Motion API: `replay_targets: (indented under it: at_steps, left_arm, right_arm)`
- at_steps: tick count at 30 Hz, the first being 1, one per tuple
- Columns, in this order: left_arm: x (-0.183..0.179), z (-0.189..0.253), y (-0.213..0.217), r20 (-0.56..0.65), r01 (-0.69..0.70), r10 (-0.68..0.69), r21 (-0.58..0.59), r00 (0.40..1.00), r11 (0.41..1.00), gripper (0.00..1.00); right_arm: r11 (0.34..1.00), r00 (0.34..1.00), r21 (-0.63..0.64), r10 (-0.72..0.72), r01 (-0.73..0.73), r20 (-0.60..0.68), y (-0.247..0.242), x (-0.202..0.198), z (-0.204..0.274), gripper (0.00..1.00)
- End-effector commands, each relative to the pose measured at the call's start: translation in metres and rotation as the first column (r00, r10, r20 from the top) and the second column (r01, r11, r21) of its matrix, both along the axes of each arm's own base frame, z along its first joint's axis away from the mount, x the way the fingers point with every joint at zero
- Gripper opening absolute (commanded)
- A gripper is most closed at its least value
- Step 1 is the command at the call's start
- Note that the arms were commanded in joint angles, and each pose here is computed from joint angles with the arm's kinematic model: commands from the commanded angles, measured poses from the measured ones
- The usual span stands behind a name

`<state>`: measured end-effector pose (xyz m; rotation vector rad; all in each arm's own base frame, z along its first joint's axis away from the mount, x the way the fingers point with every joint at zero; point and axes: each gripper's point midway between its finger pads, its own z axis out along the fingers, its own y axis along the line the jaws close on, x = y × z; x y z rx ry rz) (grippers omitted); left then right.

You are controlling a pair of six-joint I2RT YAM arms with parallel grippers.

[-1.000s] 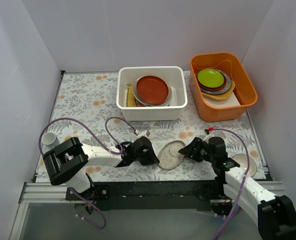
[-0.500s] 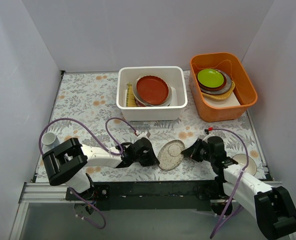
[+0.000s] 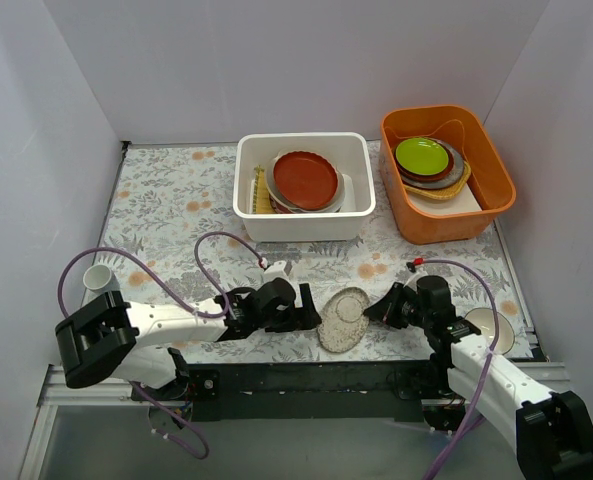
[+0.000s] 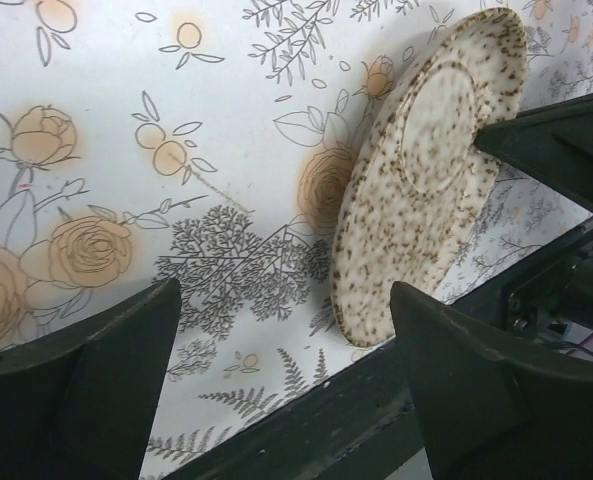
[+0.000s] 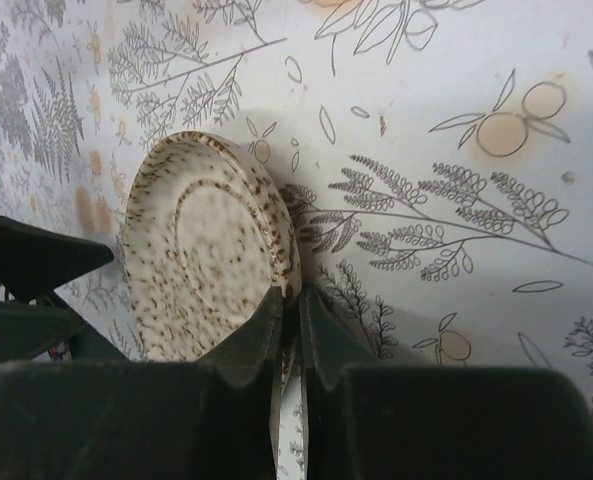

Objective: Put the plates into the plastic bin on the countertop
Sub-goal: Pick up the plate from the corner of the board.

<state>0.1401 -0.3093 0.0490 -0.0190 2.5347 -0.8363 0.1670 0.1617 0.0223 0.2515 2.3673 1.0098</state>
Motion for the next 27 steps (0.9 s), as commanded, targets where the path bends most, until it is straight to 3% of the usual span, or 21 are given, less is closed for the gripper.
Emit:
replay_targets:
  at_steps: [1,7,18,21,22,23,27]
  left_arm:
    - [0.008,0.004,0.014,0.091,-0.002,0.0,0.022,0.996,1.0,0.86]
    - [-0.005,0.026,-0.018,0.131,0.15,-0.131,-0.145,0.983,0.978,0.76]
    - [-0.015,0.032,-0.051,0.115,0.252,-0.23,-0.244,0.966,0.937,0.5]
    - [-0.019,0.032,-0.056,0.108,0.272,-0.252,-0.259,0.962,0.927,0.3]
    - [-0.019,0.033,-0.057,0.107,0.278,-0.258,-0.262,0.96,0.924,0.12]
    - [-0.019,0.032,-0.058,0.105,0.28,-0.261,-0.264,0.96,0.923,0.03]
    - [-0.021,0.033,-0.061,0.099,0.289,-0.272,-0.272,0.957,0.918,0.0]
  right_arm:
    - [0.992,0.991,0.048,0.116,-0.119,0.068,0.017,0.001,0.035,0.01]
    - [0.98,0.978,0.074,0.175,-0.184,0.115,0.026,0.004,0.062,0.01]
    - [0.965,0.966,0.117,0.218,-0.234,0.14,0.035,0.003,0.079,0.01]
    - [0.965,0.965,0.121,0.216,-0.234,0.148,0.035,0.003,0.081,0.01]
    - [0.964,0.965,0.124,0.215,-0.234,0.151,0.035,0.003,0.082,0.01]
    - [0.964,0.965,0.126,0.214,-0.233,0.15,0.035,0.003,0.083,0.01]
    - [0.968,0.97,0.124,0.199,-0.216,0.139,0.034,0.003,0.081,0.01]
